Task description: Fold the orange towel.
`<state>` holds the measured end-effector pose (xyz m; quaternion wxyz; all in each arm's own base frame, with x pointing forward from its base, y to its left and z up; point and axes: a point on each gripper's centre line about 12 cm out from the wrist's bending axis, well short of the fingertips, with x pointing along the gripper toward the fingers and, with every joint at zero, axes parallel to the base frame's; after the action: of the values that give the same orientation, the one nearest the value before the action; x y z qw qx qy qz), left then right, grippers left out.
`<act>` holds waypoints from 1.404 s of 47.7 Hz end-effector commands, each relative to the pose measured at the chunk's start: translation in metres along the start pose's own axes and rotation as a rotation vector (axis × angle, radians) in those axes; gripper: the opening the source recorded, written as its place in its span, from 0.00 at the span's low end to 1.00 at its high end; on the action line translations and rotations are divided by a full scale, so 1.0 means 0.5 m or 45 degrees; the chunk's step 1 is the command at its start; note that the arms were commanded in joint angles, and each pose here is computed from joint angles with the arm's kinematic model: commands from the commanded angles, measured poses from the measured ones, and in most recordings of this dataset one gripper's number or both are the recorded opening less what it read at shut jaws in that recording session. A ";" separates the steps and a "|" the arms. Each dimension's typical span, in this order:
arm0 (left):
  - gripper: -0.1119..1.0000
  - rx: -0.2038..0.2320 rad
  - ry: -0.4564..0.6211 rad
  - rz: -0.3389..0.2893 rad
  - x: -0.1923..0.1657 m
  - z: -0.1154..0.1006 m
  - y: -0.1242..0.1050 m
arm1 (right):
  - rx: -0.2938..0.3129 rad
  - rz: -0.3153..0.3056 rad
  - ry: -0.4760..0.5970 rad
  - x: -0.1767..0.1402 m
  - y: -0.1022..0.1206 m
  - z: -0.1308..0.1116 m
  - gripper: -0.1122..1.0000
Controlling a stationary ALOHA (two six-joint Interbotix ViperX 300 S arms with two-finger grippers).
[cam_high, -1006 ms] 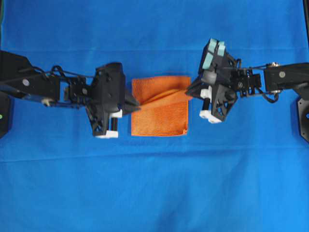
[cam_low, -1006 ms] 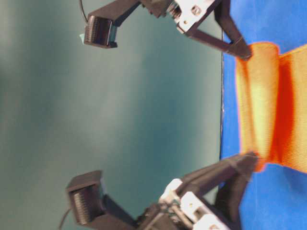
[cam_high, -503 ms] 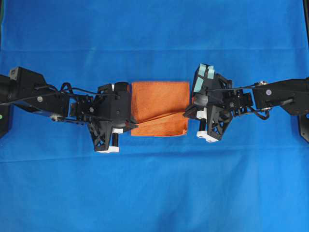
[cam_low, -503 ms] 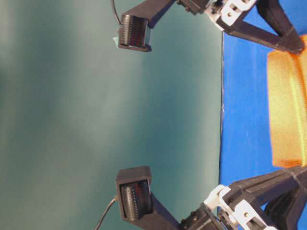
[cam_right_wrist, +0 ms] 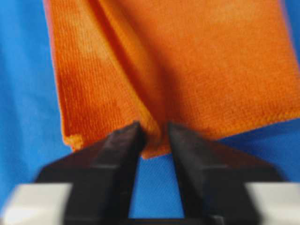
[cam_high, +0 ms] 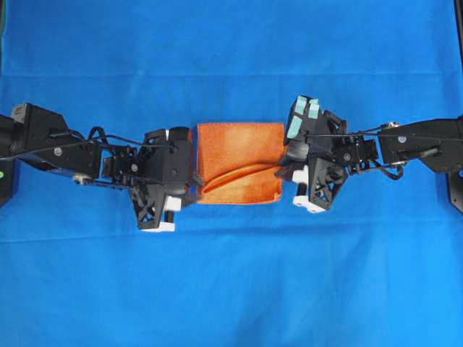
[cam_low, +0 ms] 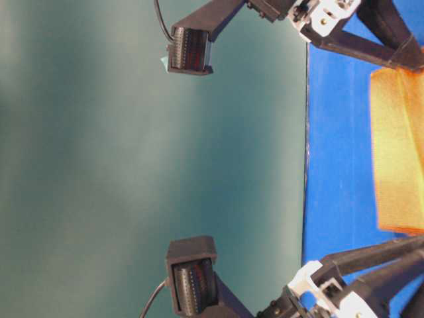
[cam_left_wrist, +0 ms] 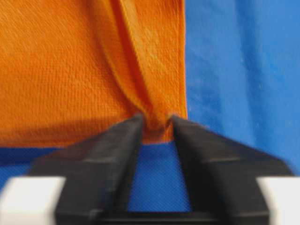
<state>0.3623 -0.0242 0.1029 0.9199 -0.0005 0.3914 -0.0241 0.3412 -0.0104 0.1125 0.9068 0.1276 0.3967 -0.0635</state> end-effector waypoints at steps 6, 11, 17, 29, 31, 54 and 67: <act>0.73 0.025 -0.090 -0.007 -0.044 0.047 -0.005 | -0.020 0.011 -0.052 -0.023 0.020 0.041 0.69; 0.74 0.040 -0.109 -0.007 -0.085 0.066 -0.005 | -0.027 -0.004 -0.082 -0.061 0.024 0.067 0.64; 0.70 0.053 -0.123 -0.007 -0.141 0.083 -0.003 | -0.044 -0.018 -0.151 -0.128 0.027 0.099 0.64; 0.70 0.048 -0.242 0.000 -0.258 0.083 0.003 | -0.115 -0.037 -0.324 -0.261 0.024 0.126 0.64; 0.70 0.049 -0.277 0.002 -0.280 0.080 0.004 | -0.129 -0.042 -0.343 -0.277 0.021 0.122 0.64; 0.69 0.009 -0.617 0.070 -0.457 -0.037 0.029 | -0.173 -0.076 -0.518 -0.392 -0.030 0.003 0.64; 0.69 -0.002 -0.659 0.083 -0.464 -0.108 0.031 | -0.136 -0.069 -0.587 -0.398 -0.058 -0.077 0.64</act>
<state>0.1658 0.0020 0.2308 0.9883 0.0063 0.1520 0.0043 0.1763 -0.0249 0.2294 0.9742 0.0468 0.1988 -0.0963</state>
